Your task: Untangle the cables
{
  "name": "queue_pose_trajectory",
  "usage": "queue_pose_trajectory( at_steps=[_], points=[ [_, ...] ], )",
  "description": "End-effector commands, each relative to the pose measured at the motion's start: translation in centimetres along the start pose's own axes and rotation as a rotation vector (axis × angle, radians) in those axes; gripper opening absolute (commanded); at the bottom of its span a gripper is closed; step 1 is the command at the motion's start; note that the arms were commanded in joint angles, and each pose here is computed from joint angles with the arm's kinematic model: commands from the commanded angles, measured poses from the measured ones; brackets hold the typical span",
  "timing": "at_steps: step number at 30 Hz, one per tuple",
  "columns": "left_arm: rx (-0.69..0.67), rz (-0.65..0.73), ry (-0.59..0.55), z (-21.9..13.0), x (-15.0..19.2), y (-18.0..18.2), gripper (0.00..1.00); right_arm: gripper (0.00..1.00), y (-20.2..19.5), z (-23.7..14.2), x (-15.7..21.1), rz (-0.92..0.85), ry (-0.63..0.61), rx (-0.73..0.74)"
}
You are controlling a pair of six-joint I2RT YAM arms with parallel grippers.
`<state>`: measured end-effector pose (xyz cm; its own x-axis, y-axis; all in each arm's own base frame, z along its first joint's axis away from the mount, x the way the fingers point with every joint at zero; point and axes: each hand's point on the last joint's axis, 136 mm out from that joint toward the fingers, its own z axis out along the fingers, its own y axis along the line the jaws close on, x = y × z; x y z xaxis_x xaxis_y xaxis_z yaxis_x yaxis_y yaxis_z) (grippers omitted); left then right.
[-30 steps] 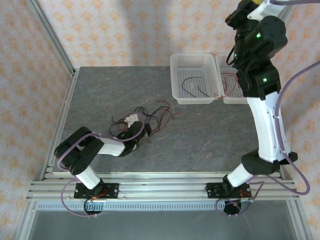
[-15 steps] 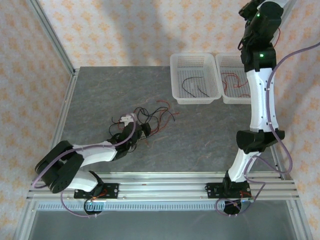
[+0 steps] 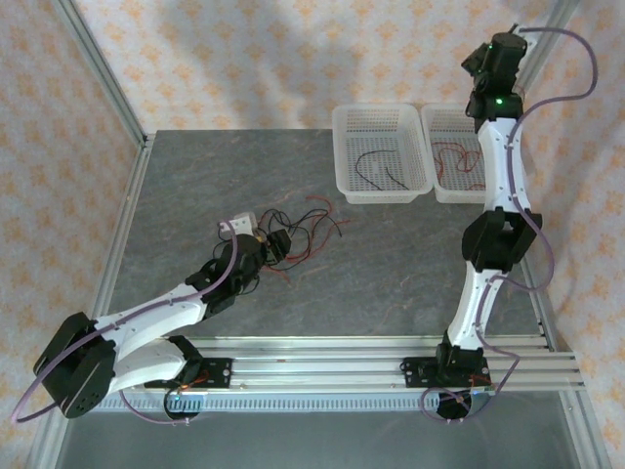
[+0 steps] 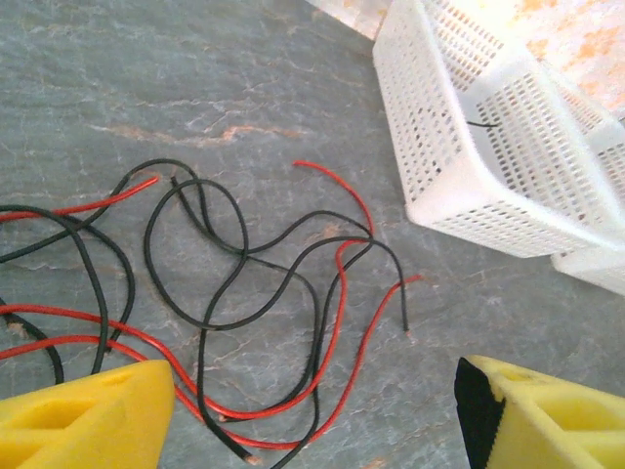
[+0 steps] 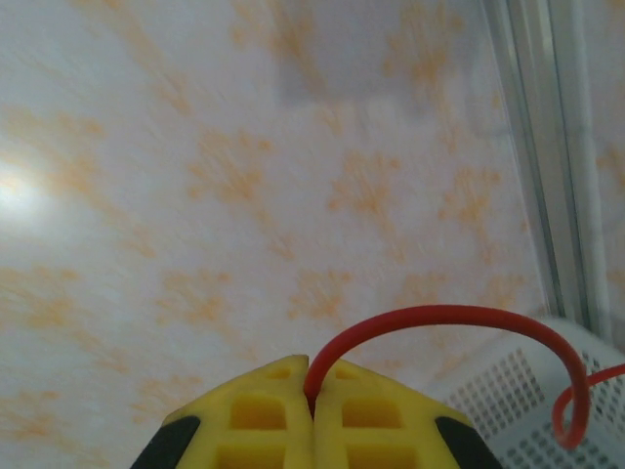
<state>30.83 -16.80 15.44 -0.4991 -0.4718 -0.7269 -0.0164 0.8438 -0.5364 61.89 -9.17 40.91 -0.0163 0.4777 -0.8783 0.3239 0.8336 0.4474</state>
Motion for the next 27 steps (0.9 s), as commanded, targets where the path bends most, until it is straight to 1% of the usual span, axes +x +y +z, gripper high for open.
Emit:
queue_pose_trajectory(
  at_steps=[1,8,14,21,27],
  points=[
    [-0.005,0.021,-0.002,-0.7,-0.7,-0.5,0.77,0.0,-2.1,2.0,4.1,0.047,0.125,0.021],
    [0.001,0.013,-0.012,-1.3,-1.4,-0.9,0.77,0.0,-6.7,4.5,11.9,0.079,0.328,0.136],
    [0.011,0.01,-0.019,-1.5,-1.9,-1.4,0.77,0.0,-8.9,5.4,17.7,0.074,0.471,0.175],
    [0.015,0.004,-0.012,-1.4,-1.8,-1.5,0.76,0.0,-10.1,5.4,22.3,0.081,0.592,0.178],
    [0.016,0.0,0.004,-1.3,-1.7,-1.8,0.76,0.0,-11.6,5.4,24.8,0.075,0.645,0.213]
  ],
)
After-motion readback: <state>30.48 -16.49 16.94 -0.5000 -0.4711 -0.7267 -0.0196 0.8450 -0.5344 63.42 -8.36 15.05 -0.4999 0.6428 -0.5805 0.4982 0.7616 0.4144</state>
